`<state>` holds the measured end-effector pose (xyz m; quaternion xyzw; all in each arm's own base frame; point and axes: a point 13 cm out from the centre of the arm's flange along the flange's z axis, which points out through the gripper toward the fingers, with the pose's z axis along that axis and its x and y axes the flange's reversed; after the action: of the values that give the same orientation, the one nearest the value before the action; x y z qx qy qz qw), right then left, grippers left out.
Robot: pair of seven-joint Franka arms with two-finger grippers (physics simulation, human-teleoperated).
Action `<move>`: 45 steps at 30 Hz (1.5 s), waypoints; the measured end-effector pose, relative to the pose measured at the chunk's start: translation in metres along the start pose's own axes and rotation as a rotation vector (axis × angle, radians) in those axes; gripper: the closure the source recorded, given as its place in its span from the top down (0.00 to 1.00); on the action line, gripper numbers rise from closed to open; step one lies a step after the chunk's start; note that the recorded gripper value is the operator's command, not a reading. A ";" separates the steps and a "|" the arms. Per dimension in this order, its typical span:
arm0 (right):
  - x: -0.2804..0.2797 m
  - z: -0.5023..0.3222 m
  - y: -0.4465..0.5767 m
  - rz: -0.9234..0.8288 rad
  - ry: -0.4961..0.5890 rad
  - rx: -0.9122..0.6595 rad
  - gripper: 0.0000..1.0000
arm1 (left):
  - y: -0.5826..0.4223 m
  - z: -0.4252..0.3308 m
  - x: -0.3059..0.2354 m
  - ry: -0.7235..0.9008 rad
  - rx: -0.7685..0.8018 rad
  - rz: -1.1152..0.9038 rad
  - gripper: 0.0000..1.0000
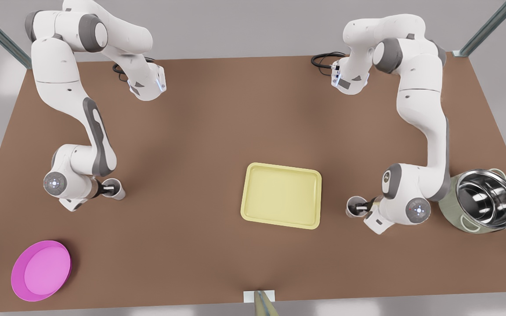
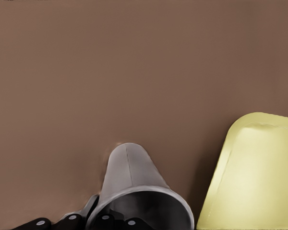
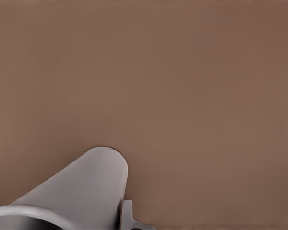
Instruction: Use both arms to respectively pick up the white IKEA cups from the middle-left and middle-right positions, then place the white IKEA cups onto the middle-middle tray, ensuring that the cups remain upright and do not tip over
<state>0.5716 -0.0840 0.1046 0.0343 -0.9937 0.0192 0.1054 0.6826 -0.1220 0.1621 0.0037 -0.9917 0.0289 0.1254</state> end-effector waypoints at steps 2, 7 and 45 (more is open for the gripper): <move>-0.012 -0.027 0.018 -0.029 -0.009 0.004 0.21 | -0.056 -0.014 0.011 -0.002 0.048 0.040 0.26; -0.014 -0.053 0.139 -0.111 0.023 -0.050 0.21 | -0.149 -0.004 0.037 0.034 0.125 0.066 0.27; 0.028 -0.010 0.624 0.324 -0.109 -0.209 0.35 | -0.121 -0.021 0.025 0.050 0.127 -0.279 1.00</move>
<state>0.5012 0.5364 0.1011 -0.1363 -0.9870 -0.0692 0.0498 0.6654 -0.2413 0.1959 0.1488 -0.9743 0.0739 0.1523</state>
